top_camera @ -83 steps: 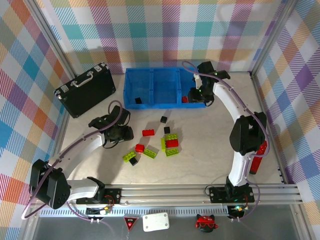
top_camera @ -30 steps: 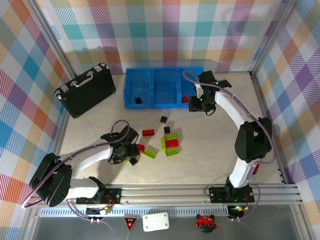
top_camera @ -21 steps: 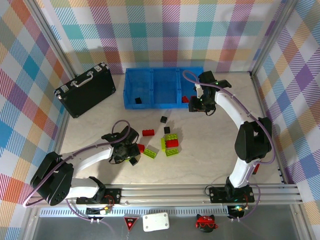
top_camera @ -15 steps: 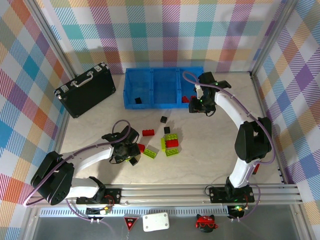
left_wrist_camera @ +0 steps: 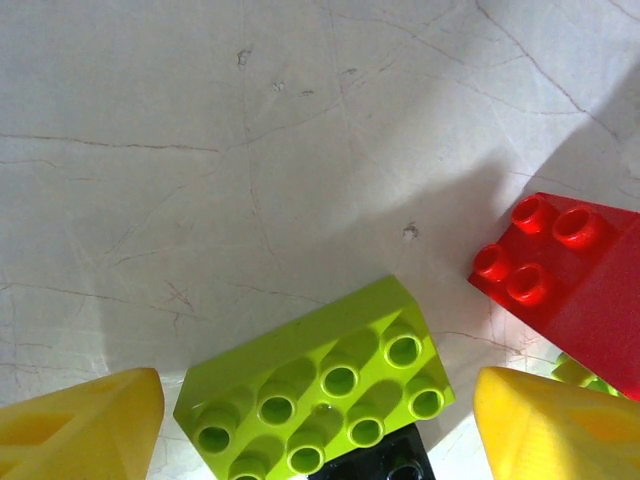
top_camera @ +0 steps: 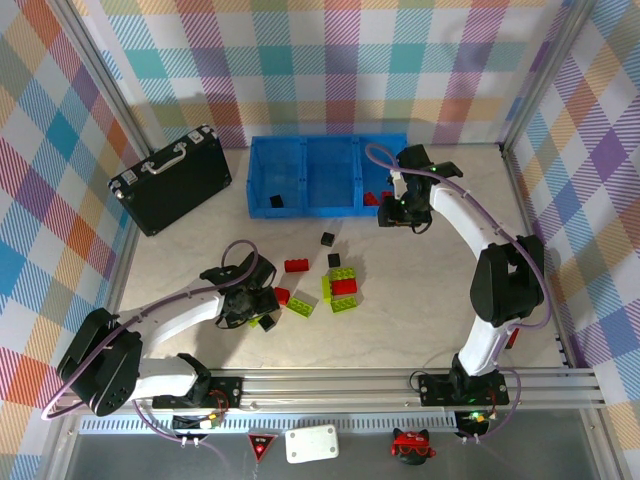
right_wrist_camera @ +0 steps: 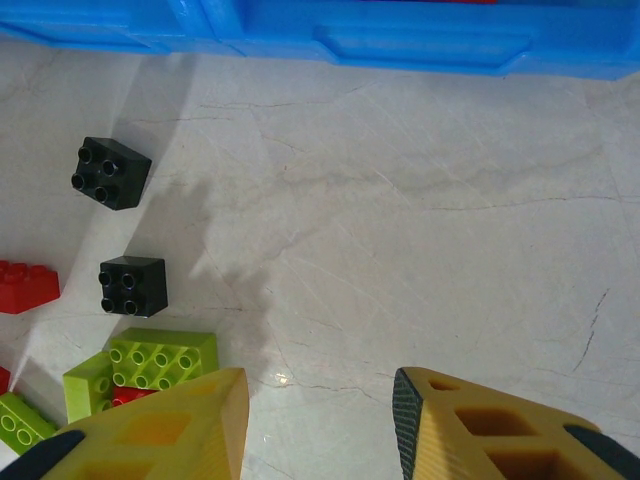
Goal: Sort the legos into containers by color
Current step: Pick up the lego from the middle-left of the table.
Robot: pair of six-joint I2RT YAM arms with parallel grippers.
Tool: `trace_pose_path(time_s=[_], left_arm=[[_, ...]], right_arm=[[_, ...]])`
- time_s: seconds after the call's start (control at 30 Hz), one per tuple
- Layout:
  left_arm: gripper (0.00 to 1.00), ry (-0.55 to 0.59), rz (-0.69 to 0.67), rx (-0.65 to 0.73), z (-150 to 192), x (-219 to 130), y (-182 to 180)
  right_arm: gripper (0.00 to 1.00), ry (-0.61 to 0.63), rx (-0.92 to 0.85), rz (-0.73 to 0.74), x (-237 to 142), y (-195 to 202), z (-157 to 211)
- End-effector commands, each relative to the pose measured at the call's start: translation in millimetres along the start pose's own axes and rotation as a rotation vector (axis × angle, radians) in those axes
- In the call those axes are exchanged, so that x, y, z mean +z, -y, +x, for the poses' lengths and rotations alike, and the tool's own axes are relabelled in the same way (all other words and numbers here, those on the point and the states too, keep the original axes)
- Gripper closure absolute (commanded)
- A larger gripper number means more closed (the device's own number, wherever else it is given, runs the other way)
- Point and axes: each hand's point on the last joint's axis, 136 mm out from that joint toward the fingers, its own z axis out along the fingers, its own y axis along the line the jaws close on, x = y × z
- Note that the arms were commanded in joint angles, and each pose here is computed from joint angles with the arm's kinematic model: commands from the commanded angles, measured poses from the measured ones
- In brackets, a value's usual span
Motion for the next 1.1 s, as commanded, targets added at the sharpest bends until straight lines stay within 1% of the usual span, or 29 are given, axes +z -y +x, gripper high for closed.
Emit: trace_pose_path(time_s=[0.0, 0.1, 0.23, 0.47, 0.57, 0.63, 0.87, 1.07], left_arm=[[0.17, -0.007, 0.001, -0.004, 0.8, -1.6, 3.0], [0.16, -0.028, -0.001, -0.007, 5.1, 6.9, 3.6], [0.17, -0.05, -0.016, -0.008, 10.0, 15.9, 0.7], [0.28, -0.047, -0.018, -0.002, 10.0, 15.6, 0.1], [0.34, -0.04, -0.019, 0.011, 7.0, 11.6, 1.5], [0.36, -0.032, -0.027, 0.022, 4.3, 8.0, 1.4], [0.36, 0.023, -0.031, 0.065, -11.7, -15.2, 5.4], [0.36, 0.076, 0.015, 0.104, -34.1, -39.3, 26.3]], right_arm=[[0.56, 0.01, -0.015, -0.018, -10.5, -7.9, 0.3], [0.56, 0.007, -0.021, -0.018, -10.6, -8.8, 0.2], [0.56, 0.0, -0.021, -0.013, -10.0, -8.2, 2.4], [0.56, 0.0, -0.029, -0.004, -12.9, -7.4, 4.0], [0.55, 0.005, -0.029, -0.003, -15.6, -7.5, 4.1], [0.56, 0.007, -0.03, -0.003, -17.6, -7.8, 4.5], [0.56, 0.025, -0.031, 0.006, -25.9, -7.1, 5.8], [0.56, 0.04, -0.034, 0.022, -34.2, -4.3, 9.0]])
